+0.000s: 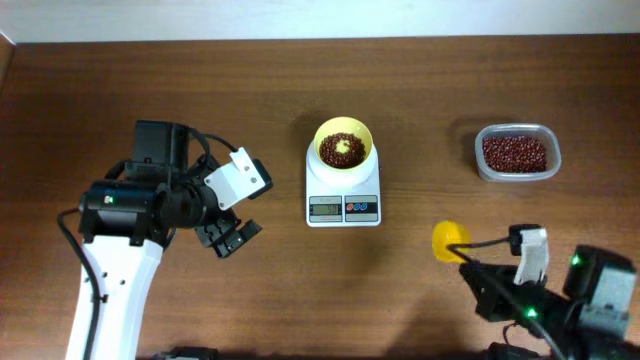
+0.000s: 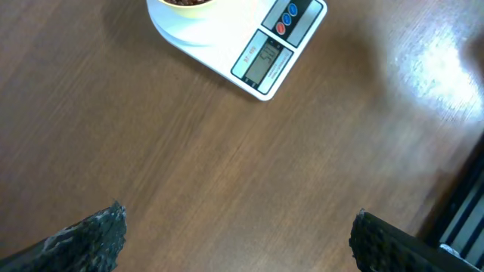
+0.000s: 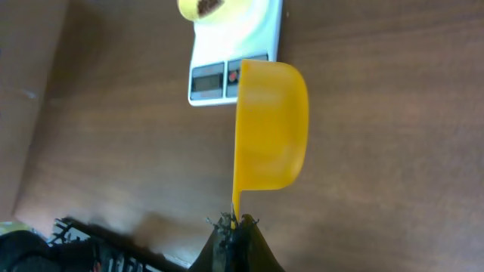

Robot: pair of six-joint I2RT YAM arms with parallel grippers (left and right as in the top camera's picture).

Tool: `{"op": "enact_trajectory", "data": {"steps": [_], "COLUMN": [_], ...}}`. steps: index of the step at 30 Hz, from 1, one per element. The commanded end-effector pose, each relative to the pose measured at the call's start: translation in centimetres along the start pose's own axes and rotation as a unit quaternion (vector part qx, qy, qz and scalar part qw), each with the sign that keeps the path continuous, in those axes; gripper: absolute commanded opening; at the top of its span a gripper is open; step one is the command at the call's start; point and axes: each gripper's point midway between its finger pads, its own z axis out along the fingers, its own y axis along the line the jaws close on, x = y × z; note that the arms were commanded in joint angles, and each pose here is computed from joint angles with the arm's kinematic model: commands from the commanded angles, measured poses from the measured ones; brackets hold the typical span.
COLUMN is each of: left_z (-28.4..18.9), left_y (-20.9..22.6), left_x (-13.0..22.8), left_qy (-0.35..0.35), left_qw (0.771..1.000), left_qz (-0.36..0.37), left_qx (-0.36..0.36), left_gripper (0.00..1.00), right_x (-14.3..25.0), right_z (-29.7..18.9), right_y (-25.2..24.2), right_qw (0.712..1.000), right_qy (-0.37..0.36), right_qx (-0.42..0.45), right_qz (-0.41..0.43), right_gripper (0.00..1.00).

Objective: Scoop item into bowl and weigh 50g on scale
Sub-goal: 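Lower the scoop to the table near the right arm base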

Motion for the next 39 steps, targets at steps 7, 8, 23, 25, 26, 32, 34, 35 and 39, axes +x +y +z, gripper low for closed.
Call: {"op": "enact_trajectory", "data": {"steps": [7,8,23,25,26,32,34,35,39], "left_z": [0.1,0.1,0.1,0.1,0.1,0.1,0.1,0.1,0.1], "left_y": [0.0,0.0,0.0,0.0,0.0,0.0,0.0,0.0,0.0], "left_x": [0.2,0.2,0.2,0.2,0.2,0.2,0.2,0.2,0.2], "left_qy": [0.002,0.002,0.002,0.002,0.002,0.002,0.002,0.002,0.002], "left_qw": [1.0,1.0,1.0,1.0,1.0,1.0,1.0,1.0,1.0], "left_qz": [0.006,0.006,0.006,0.006,0.006,0.006,0.006,0.006,0.006], "left_qx": [0.002,0.002,0.002,0.002,0.002,0.002,0.002,0.002,0.002], "left_gripper": [0.99,0.99,0.99,0.99,0.99,0.99,0.98,0.99,0.99], "right_x": [6.2,6.2,1.1,1.3,1.5,1.5,1.5,1.5,1.0], "right_z": [8.9,9.5,9.3,9.8,10.2,10.4,10.3,10.4,9.3], "right_y": [-5.5,-5.5,-10.6,-10.9,-11.2,-11.3,-11.4,-11.4,-14.9], "right_qw": [0.984,0.981,0.955,0.947,0.944,0.942,0.944,0.945,0.943], "right_qy": [0.019,0.014,-0.123,-0.129,-0.133,-0.136,-0.136,-0.136,-0.178], "right_qx": [-0.059,-0.073,0.037,0.032,0.027,0.024,0.026,0.028,0.129], "right_qz": [0.169,0.177,0.267,0.293,0.301,0.305,0.301,0.297,0.251], "right_gripper": [0.04,0.04,0.05,0.05,0.08,0.38,0.57,0.69,0.99]}}
